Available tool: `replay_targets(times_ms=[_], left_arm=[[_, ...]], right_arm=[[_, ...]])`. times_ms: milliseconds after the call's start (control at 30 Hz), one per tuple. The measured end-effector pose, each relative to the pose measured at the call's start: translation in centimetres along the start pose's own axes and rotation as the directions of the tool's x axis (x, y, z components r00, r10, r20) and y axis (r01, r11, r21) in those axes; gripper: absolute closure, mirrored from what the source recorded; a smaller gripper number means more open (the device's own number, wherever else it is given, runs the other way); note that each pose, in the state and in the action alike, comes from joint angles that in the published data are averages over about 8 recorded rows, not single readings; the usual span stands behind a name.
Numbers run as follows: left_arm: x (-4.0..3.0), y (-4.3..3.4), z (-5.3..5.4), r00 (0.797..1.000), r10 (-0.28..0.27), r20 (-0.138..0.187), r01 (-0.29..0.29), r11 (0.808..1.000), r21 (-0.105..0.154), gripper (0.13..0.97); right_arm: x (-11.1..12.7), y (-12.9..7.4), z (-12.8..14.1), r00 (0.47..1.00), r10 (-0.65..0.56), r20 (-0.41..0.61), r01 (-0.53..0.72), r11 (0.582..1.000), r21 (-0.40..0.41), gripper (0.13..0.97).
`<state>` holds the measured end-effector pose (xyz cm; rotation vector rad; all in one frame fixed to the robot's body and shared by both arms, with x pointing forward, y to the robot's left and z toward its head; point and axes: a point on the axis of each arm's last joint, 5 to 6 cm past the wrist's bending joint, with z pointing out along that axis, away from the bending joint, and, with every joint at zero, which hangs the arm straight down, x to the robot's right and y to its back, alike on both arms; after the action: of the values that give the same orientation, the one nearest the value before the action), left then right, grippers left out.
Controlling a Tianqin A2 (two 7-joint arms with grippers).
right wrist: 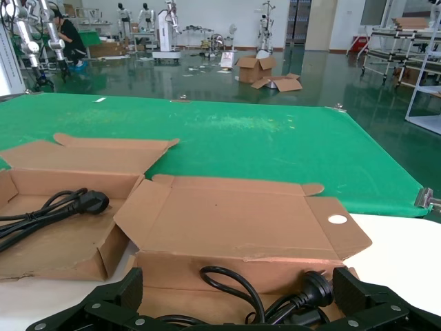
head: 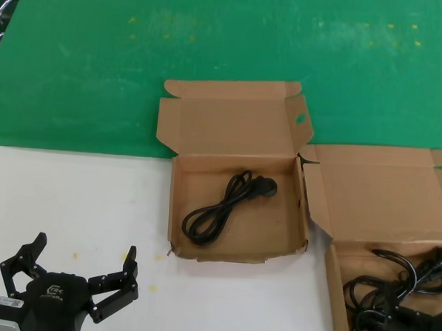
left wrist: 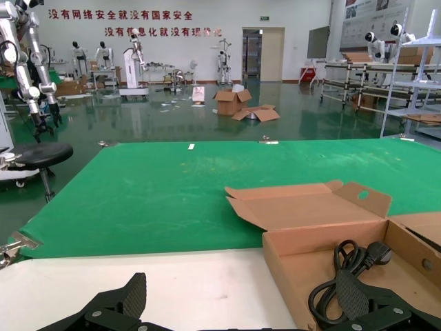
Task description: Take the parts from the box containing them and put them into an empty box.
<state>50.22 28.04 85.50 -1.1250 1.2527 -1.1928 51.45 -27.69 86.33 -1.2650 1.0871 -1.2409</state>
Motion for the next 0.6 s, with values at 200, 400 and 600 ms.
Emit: replay_targets(times_ms=[200, 400, 600], left_arm=[[0.0, 0.0, 0.0, 1.0, 0.0, 0.0, 0.0, 1.0, 0.0, 0.132], [0.0, 0.0, 0.0, 1.0, 0.0, 0.0, 0.0, 1.0, 0.0, 0.132], [0.0, 0.0, 0.0, 1.0, 0.0, 0.0, 0.0, 1.0, 0.0, 0.132]], right_arm=[[0.0, 0.0, 0.0, 1.0, 0.0, 0.0, 0.0, 1.0, 0.0, 0.13], [0.0, 0.0, 0.0, 1.0, 0.0, 0.0, 0.0, 1.0, 0.0, 0.13], [0.0, 0.0, 0.0, 1.0, 0.0, 0.0, 0.0, 1.0, 0.0, 0.13]])
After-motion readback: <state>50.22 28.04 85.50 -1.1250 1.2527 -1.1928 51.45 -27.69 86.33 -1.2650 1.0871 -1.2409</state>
